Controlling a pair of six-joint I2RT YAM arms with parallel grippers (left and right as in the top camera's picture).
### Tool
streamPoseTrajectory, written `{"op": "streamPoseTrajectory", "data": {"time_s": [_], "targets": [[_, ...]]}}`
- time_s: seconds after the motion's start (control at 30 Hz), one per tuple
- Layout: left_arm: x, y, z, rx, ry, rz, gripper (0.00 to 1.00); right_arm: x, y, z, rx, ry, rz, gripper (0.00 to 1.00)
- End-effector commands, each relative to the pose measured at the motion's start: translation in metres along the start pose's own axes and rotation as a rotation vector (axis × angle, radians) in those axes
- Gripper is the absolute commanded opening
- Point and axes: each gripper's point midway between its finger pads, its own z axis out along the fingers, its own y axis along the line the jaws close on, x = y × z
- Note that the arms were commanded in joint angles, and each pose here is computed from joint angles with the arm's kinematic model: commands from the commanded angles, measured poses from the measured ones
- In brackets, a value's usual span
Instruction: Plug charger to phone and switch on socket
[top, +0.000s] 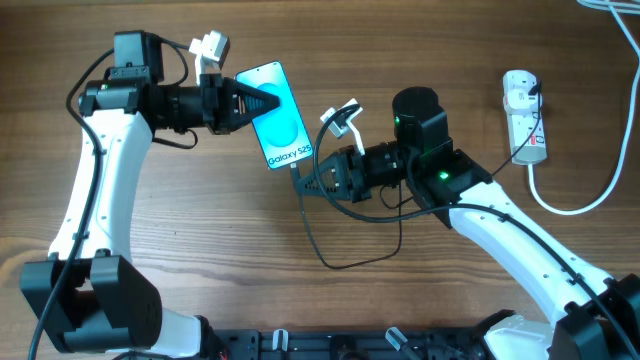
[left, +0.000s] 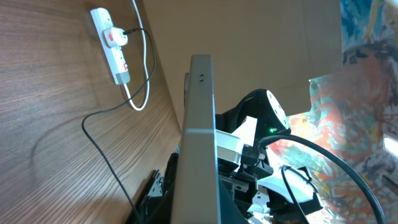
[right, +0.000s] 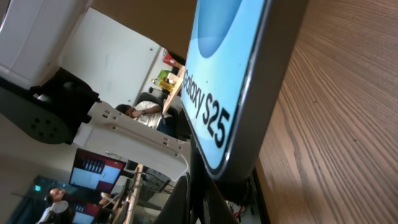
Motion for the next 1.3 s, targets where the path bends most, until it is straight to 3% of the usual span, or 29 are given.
{"op": "streamPoseTrajectory", "data": {"time_s": [0.0, 1.27], "targets": [[0.005, -0.027, -0.001, 0.082, 0.008, 0.029, 0.04, 0.0, -0.005, 0.0, 0.004, -0.001, 0.01, 0.04], [0.044, -0.038, 0.053, 0.105, 0.185, 0.054, 0.04, -0.046, -0.018, -0.045, 0.07, -0.185, 0.004, 0.04]]}}
